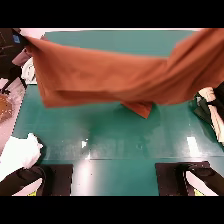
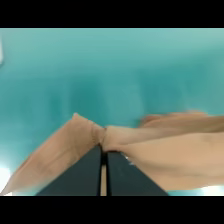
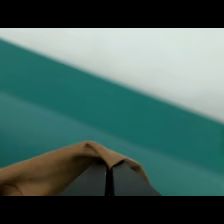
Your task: Fold the shirts.
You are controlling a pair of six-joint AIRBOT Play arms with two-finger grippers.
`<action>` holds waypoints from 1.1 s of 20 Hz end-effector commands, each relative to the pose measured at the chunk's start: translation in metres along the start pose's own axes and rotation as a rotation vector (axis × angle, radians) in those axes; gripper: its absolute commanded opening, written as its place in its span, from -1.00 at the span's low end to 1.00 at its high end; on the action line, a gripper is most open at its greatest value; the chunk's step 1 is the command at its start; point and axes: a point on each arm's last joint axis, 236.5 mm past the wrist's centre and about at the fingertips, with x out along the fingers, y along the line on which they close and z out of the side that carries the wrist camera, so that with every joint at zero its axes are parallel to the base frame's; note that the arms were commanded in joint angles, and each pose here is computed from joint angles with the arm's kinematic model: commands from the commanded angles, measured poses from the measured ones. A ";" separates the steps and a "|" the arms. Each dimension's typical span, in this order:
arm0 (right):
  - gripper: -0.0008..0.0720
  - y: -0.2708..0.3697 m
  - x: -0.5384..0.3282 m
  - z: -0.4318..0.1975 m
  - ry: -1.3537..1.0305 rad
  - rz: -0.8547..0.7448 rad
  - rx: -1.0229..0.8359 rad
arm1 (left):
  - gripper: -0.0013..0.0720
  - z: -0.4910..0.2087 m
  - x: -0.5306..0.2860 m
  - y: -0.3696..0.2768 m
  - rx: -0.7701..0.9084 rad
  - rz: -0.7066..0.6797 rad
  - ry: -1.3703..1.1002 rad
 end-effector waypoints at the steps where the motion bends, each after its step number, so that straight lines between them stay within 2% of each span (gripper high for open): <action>1: -0.92 0.012 0.023 -0.069 0.312 0.065 0.094 | -0.90 -0.016 -0.002 -0.013 0.001 -0.046 0.064; 4: -0.92 0.010 0.051 -0.083 0.388 0.069 0.155 | -0.90 -0.041 0.017 0.000 0.000 0.003 0.167; 7: -0.92 0.013 0.099 -0.108 0.507 0.098 0.218 | -0.90 -0.076 0.063 0.038 -0.004 0.131 0.272; 9: -0.92 0.014 0.144 -0.123 0.550 0.118 0.226 | -0.90 -0.090 0.108 0.065 -0.038 0.197 0.251; 13: -0.92 0.014 0.253 -0.117 0.400 0.135 0.118 | -0.91 -0.083 0.181 0.130 -0.333 0.262 0.057; 17: -0.92 0.024 0.345 -0.114 0.228 0.135 -0.046 | -0.91 -0.057 0.243 0.186 -0.465 0.280 -0.104; 22: -0.91 0.030 0.429 -0.176 0.248 0.125 -0.061 | -0.90 -0.127 0.329 0.227 -0.621 0.328 0.046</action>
